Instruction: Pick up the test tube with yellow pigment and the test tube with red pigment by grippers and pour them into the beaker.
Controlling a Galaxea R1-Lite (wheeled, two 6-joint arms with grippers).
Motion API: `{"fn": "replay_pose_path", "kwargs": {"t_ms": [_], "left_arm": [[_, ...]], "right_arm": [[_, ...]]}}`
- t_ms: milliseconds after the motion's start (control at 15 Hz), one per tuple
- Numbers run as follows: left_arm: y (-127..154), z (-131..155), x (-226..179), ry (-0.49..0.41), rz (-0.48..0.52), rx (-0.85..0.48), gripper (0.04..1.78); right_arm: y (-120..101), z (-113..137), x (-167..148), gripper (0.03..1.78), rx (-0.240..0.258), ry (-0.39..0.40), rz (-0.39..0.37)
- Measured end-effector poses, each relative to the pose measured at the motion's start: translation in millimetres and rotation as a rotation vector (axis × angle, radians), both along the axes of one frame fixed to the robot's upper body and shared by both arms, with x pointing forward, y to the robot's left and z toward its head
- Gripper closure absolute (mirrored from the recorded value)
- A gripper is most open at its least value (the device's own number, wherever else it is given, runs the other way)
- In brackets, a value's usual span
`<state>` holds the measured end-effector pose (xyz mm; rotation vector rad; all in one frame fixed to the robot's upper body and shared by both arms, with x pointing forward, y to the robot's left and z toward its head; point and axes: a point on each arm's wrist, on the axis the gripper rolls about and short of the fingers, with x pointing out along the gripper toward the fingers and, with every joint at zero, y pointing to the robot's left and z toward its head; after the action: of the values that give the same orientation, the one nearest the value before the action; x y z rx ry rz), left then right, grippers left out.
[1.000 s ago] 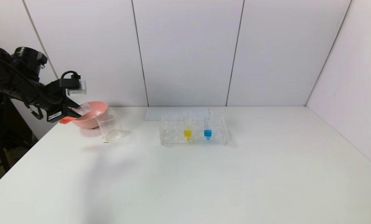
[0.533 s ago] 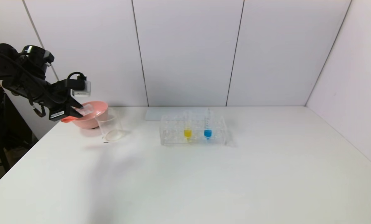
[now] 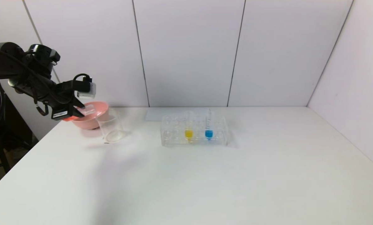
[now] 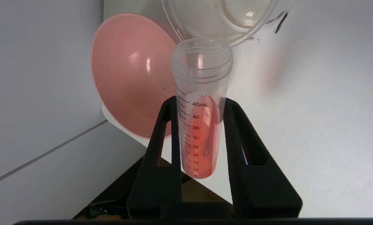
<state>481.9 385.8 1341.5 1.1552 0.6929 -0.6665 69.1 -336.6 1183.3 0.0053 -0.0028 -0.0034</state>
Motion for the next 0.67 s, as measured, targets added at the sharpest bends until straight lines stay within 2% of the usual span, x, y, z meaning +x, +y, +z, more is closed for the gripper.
{"fn": "replay_pose_path", "kwargs": {"t_ms": [667], "left_arm": [[-9.1,0.0,1.2,0.002,-0.024,0.082,1.39]], "right_arm": [[0.0,0.0,0.0,0.11,-0.001,0.000,0.000]]}}
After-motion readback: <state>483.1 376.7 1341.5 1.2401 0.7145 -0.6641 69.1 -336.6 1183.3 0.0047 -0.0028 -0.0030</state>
